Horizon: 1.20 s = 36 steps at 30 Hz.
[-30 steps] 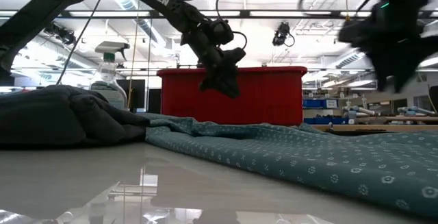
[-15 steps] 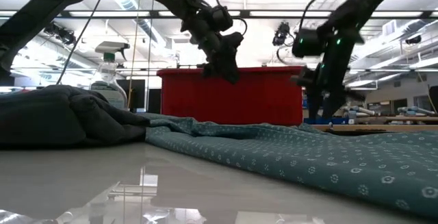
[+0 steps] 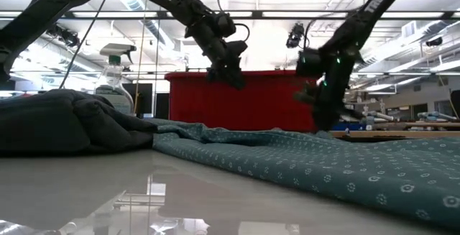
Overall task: Fold Laundry from Bin
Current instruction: Fold the green polo shirt on the table
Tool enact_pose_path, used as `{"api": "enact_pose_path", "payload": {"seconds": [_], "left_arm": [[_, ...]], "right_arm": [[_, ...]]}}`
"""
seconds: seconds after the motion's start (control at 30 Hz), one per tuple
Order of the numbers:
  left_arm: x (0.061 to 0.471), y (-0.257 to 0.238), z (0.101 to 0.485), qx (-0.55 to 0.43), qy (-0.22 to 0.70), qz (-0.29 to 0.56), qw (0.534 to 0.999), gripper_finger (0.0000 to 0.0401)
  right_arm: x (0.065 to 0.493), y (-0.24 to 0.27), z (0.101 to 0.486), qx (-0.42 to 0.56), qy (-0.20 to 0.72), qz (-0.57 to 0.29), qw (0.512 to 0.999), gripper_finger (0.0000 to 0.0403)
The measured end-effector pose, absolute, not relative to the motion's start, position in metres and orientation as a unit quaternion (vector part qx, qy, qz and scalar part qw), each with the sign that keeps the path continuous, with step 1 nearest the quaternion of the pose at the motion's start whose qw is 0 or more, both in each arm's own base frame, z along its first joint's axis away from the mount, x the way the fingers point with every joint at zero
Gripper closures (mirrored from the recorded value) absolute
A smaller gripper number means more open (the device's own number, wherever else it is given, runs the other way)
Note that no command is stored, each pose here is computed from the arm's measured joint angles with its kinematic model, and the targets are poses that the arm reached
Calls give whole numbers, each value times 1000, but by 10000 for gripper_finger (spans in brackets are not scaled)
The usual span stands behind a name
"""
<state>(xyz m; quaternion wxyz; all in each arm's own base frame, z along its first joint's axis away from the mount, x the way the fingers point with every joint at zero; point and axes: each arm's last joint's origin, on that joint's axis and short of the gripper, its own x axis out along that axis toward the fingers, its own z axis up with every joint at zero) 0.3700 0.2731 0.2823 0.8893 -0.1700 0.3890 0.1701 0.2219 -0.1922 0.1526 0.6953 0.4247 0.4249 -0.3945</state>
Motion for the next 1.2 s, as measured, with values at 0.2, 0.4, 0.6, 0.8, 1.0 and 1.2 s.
{"api": "enact_pose_path", "payload": {"seconds": [0.2,0.4,0.6,0.8,1.0,1.2], "left_arm": [[365,279,282,-192,389,184,882,286],[350,284,295,-219,414,196,861,286],[338,286,283,-310,431,160,832,286],[331,288,235,-408,420,125,801,286],[331,286,218,-401,422,120,804,286],[347,275,221,-374,408,99,827,286]], "right_arm": [[243,-194,213,393,338,-387,762,396],[288,-191,237,386,286,-315,819,398],[330,-183,224,406,307,-254,822,400],[358,-146,192,407,373,-179,814,400],[375,-111,164,382,423,-163,805,391],[369,-108,182,369,412,-188,812,316]]}}
